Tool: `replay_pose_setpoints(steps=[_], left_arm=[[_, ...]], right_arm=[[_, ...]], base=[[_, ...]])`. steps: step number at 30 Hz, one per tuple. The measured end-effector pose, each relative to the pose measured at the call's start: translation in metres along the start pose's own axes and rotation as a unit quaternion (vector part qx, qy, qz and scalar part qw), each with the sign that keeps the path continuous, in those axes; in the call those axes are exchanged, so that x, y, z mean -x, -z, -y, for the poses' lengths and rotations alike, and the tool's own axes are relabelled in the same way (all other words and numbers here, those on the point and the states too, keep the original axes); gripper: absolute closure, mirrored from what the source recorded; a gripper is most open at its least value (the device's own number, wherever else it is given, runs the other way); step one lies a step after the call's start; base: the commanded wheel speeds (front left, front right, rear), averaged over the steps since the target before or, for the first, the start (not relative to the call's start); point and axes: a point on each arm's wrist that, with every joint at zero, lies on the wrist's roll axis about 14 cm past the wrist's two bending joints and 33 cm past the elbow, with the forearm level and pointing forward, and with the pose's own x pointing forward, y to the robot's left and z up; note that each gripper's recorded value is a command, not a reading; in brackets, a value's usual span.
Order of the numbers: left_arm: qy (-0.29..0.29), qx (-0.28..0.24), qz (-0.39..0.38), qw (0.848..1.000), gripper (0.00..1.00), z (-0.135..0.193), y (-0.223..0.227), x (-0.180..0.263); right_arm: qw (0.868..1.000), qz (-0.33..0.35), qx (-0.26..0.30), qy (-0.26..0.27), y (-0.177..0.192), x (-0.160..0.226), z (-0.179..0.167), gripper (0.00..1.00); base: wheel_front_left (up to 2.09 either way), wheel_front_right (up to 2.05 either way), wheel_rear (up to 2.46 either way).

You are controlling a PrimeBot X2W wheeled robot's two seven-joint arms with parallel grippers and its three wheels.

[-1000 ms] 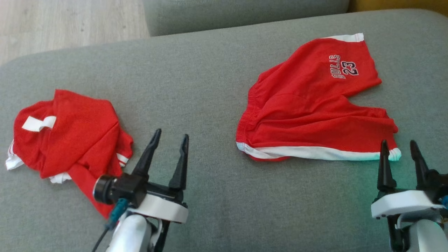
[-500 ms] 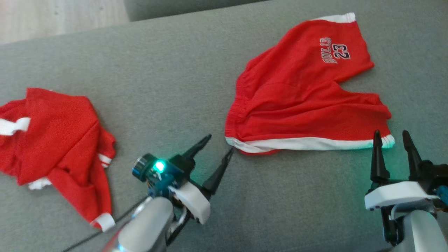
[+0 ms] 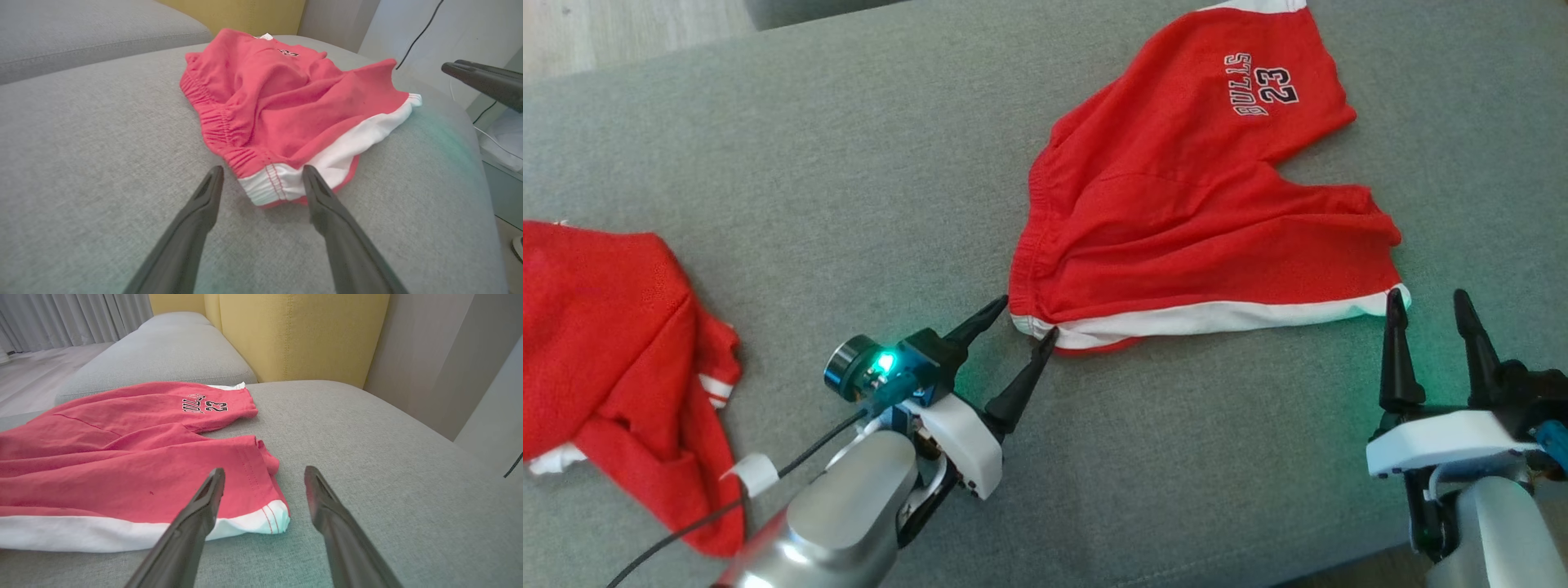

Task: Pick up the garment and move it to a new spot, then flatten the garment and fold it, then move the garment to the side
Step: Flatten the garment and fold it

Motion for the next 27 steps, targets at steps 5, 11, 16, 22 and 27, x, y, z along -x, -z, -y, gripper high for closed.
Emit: replay_pose_setpoints(steps=[5, 11, 16, 22, 27], left_arm=[[0.007, -0.003, -0.001, 1.0, 1.0, 0.002, 0.002, -0.002], [0.008, -0.011, 0.01, 1.0, 1.0, 0.004, -0.003, 0.002], [-0.001, -0.016, 0.025, 1.0, 1.0, 0.0, -0.011, 0.008], [-0.004, -0.023, 0.038, 0.999, 1.0, 0.0, -0.018, 0.012], [-0.006, -0.023, 0.044, 0.999, 1.0, -0.001, -0.021, 0.013]], right_arm=[[1.0, -0.004, 0.0, 0.003, 0.003, 0.002, 0.002, 0.0], [0.999, -0.032, 0.003, 0.009, 0.019, 0.006, 0.007, 0.0], [0.997, -0.076, 0.011, 0.012, 0.038, 0.004, 0.008, 0.0], [0.995, -0.094, 0.027, -0.001, 0.041, -0.01, 0.0, 0.0], [0.992, -0.121, 0.039, -0.011, 0.053, -0.013, -0.006, 0.0]], base=[[0.0, 0.0, 0.0], [0.0, 0.0, 0.0], [0.0, 0.0, 0.0], [0.0, 0.0, 0.0], [0.0, 0.0, 0.0]])
